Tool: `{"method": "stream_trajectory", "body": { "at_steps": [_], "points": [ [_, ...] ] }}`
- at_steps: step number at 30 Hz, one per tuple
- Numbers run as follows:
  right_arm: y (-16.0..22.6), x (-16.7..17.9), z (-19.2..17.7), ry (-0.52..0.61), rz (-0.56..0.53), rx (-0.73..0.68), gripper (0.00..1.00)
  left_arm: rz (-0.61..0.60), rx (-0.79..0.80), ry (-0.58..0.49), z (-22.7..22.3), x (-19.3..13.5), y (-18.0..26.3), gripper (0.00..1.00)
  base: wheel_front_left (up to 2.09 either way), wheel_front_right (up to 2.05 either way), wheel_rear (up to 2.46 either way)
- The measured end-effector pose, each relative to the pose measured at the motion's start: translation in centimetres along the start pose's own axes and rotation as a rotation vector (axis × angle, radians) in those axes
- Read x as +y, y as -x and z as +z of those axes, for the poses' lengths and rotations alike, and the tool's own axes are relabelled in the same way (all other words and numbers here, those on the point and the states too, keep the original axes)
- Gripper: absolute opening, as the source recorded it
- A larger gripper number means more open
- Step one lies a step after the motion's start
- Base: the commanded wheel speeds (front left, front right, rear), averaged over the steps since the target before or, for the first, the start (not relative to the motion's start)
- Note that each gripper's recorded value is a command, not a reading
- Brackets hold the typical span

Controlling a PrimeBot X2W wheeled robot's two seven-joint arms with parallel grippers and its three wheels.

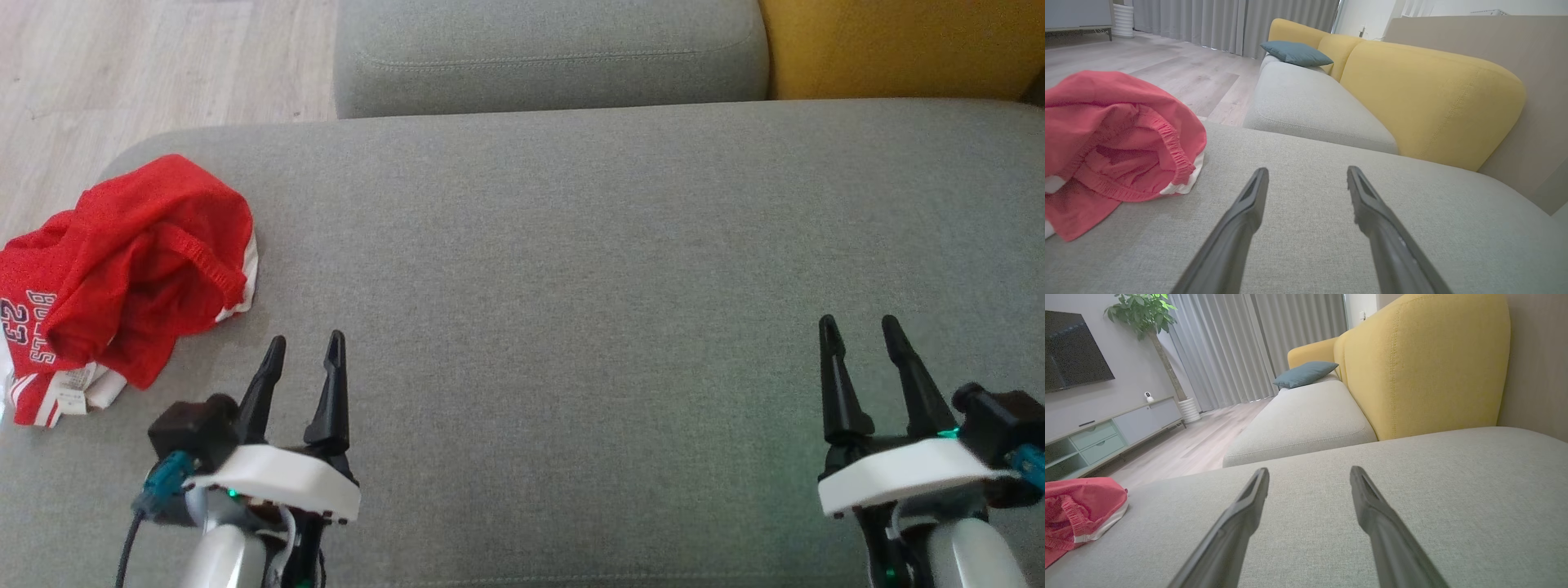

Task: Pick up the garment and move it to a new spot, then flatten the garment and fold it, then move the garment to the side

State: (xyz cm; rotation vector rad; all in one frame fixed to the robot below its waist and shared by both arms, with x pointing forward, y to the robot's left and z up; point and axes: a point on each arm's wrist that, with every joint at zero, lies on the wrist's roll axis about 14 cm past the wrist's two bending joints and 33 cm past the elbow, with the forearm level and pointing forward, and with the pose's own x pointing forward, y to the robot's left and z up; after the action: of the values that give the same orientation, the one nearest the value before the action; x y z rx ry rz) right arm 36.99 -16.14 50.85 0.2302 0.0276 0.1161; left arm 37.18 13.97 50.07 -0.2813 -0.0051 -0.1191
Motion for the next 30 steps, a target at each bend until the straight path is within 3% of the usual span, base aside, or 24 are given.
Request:
{"method": "stream_trajectory", "body": {
  "at_steps": [21, 30],
  "points": [
    [0.08, 0.43, -0.06, 0.191, 0.013, -0.001, 1.00, -0.018, -0.026, -0.232, -0.12, -0.24, -0.02, 1.00, 0.00, 0.00, 0.00],
    [0.08, 0.21, -0.08, 0.181, 0.006, 0.000, 1.00, -0.017, -0.015, -0.234, -0.45, -0.19, 0.04, 1.00, 0.00, 0.00, 0.00]
  ]
}}
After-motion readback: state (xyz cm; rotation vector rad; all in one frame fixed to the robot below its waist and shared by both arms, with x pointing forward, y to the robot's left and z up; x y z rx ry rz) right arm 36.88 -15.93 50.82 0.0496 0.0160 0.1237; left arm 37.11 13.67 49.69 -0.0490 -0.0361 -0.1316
